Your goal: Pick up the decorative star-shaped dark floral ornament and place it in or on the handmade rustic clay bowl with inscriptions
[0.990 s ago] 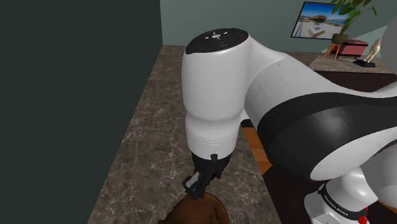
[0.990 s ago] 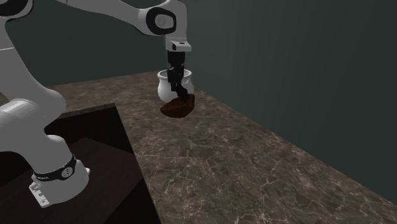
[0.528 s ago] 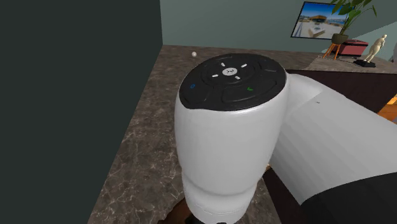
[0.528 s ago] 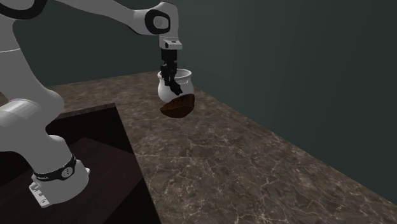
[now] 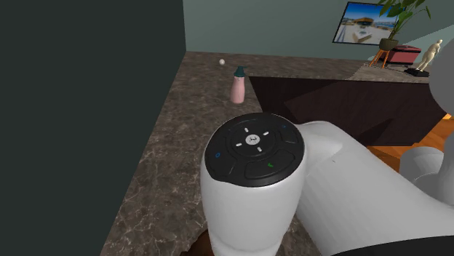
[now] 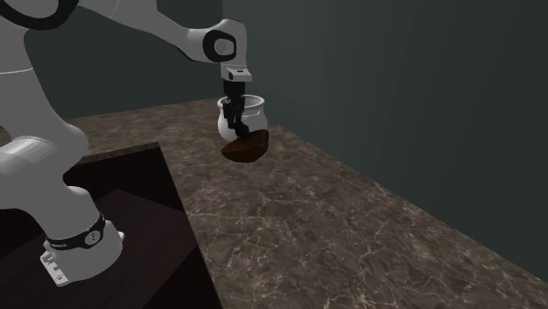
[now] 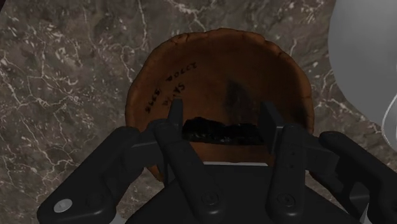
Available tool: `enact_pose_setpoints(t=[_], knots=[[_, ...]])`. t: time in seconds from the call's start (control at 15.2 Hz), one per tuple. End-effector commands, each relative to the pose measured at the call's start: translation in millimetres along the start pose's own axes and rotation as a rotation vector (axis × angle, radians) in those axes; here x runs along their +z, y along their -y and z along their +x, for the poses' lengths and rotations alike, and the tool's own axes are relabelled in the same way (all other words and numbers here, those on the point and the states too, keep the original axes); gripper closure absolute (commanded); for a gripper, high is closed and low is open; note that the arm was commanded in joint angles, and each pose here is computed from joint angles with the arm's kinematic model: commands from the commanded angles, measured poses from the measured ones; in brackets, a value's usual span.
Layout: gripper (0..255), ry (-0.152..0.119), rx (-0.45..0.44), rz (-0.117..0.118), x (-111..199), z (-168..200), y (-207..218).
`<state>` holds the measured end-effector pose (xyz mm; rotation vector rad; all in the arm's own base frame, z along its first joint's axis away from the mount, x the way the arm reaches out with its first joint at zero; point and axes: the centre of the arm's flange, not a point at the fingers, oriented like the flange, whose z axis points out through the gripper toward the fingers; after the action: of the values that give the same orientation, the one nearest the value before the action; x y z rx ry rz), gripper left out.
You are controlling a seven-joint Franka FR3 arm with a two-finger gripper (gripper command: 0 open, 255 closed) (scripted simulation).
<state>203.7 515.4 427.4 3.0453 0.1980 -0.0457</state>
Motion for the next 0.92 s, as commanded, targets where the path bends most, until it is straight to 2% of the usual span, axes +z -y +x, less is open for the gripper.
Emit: enact_pose_setpoints(t=[0.0, 0.2, 0.73, 0.79, 0.86], knots=[[255, 0.000, 0.000, 0.000, 10.8, 1.4, 0.6], [255, 0.000, 0.000, 0.000, 26.6, 2.0, 2.0], [255, 0.000, 0.000, 0.000, 27.5, 2.0, 2.0], [0, 0.000, 0.000, 0.000, 27.5, 2.0, 2.0], [0, 0.000, 0.000, 0.000, 27.5, 2.0, 2.0]])
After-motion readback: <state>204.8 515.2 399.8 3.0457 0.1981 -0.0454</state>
